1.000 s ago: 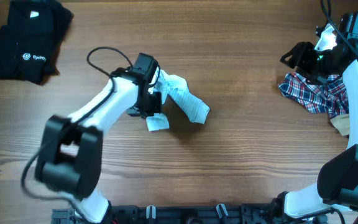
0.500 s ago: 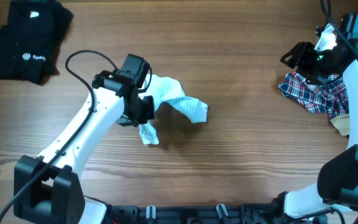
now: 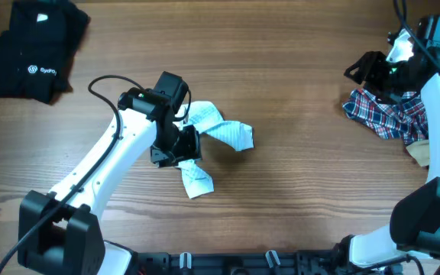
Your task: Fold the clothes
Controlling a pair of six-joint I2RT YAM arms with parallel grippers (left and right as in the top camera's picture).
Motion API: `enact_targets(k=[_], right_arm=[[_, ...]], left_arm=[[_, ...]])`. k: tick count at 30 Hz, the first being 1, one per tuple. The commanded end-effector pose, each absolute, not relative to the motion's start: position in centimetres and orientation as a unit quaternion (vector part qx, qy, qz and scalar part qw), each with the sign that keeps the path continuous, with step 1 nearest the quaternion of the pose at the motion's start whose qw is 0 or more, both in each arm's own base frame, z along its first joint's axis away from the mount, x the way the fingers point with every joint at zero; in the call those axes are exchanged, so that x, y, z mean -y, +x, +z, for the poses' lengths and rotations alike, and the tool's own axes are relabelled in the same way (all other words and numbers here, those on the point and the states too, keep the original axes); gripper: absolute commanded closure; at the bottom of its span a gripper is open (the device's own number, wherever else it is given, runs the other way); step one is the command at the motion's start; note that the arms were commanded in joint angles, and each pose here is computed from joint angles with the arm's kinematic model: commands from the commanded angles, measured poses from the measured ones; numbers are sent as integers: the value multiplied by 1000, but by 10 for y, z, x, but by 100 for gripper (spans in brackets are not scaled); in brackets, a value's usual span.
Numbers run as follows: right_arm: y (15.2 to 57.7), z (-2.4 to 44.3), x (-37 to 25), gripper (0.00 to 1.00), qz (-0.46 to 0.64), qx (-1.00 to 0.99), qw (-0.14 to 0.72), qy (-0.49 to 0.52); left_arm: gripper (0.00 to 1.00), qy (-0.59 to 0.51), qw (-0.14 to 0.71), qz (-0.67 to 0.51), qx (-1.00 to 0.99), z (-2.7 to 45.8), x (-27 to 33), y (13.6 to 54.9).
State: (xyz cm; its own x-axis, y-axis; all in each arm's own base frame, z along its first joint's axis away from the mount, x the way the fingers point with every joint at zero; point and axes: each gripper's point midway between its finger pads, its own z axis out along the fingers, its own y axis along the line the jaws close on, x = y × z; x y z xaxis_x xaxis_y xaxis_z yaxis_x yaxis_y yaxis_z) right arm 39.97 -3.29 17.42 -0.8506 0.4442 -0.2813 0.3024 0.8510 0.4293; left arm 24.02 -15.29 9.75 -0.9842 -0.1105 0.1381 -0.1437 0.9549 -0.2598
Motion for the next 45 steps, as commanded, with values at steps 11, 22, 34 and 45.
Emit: enact_targets(k=[11,22,34,45], right_arm=[[363,171,-125,53,235,-964,122,-36],[361,120,-191,92,233,-954,153,-110],[371,43,-198,38,202,-950,115,-207],[356,13,-198,45,207,-942,72,-254]], left_arm=[[55,76,-132,37,988,118,118,327],[94,130,-143,34,981,97,88,361],[59,130,-137,31,981,68,92,377],[55,131,-142,33,981,69,92,380]])
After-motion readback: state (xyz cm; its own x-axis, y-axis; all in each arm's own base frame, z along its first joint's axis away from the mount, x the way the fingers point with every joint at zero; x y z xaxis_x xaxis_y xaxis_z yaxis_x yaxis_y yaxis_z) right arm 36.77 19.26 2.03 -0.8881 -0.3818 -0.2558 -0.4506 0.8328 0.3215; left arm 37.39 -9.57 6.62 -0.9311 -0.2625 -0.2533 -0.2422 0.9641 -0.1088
